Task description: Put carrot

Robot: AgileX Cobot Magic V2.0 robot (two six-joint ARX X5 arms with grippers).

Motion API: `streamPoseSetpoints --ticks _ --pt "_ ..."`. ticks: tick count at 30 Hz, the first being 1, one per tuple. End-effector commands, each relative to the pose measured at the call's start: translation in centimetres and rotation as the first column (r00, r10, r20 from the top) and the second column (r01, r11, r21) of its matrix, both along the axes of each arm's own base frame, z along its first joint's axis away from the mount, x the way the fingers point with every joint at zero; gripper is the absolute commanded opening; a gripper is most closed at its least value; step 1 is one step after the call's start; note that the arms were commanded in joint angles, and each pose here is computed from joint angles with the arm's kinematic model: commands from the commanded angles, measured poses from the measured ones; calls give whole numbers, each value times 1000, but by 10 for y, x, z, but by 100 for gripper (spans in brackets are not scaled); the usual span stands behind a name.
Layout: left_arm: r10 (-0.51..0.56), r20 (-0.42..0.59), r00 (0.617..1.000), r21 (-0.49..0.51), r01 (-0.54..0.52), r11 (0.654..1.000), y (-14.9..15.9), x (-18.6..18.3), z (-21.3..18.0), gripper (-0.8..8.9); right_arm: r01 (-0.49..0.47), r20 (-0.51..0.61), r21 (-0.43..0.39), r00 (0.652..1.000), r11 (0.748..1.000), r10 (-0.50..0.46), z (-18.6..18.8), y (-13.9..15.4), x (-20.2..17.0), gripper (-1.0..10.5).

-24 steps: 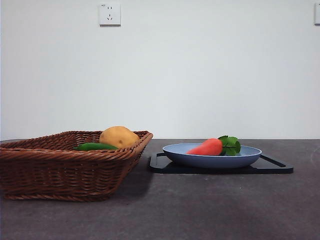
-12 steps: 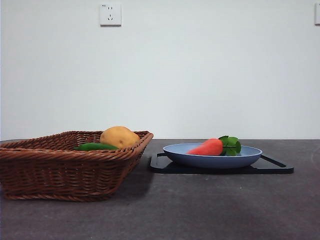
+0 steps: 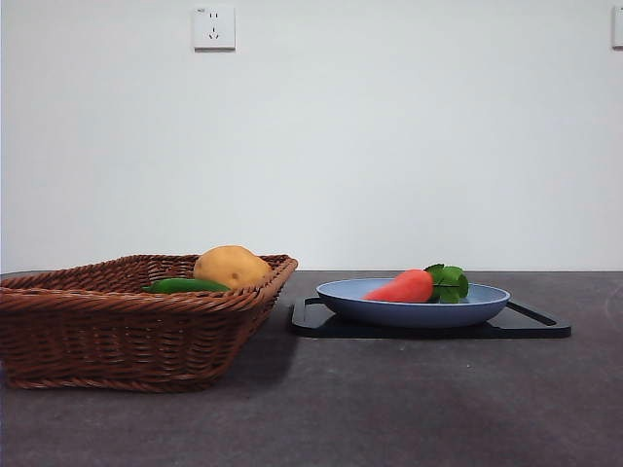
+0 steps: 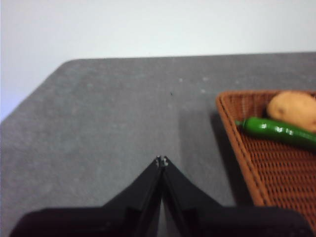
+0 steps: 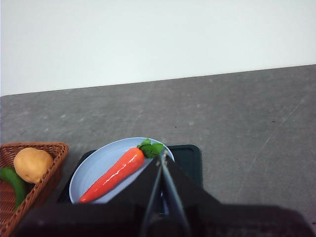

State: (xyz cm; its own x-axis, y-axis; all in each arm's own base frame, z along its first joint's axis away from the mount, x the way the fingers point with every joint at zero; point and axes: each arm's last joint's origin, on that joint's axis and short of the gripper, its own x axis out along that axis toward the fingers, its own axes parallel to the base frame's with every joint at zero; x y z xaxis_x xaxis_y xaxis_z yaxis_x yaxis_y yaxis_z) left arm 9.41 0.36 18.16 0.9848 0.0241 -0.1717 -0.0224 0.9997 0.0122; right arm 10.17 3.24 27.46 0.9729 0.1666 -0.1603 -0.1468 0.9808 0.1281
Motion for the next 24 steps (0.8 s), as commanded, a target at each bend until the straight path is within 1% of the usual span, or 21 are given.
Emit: streamPoseSetpoints --ticks 1,5,9,11,24 --pt "-6 35 999 1 6 1000 0 1 -12 8 2 10 10 1000 1000 -2 2 0 0 4" --pt "0 43 999 -24 1 1000 0 1 -25 8 3 10 9 1000 1000 -3 2 0 0 4" --pt "0 10 1000 -23 0 1000 0 1 -30 8 2 10 10 1000 1000 -3 2 0 0 4" --pt "0 -23 1000 -14 0 1000 0 1 -33 8 2 10 10 1000 1000 -3 2 0 0 4" --pt "-5 -10 1000 -14 5 1000 0 1 -31 8 2 10 9 1000 1000 -3 2 0 0 4"
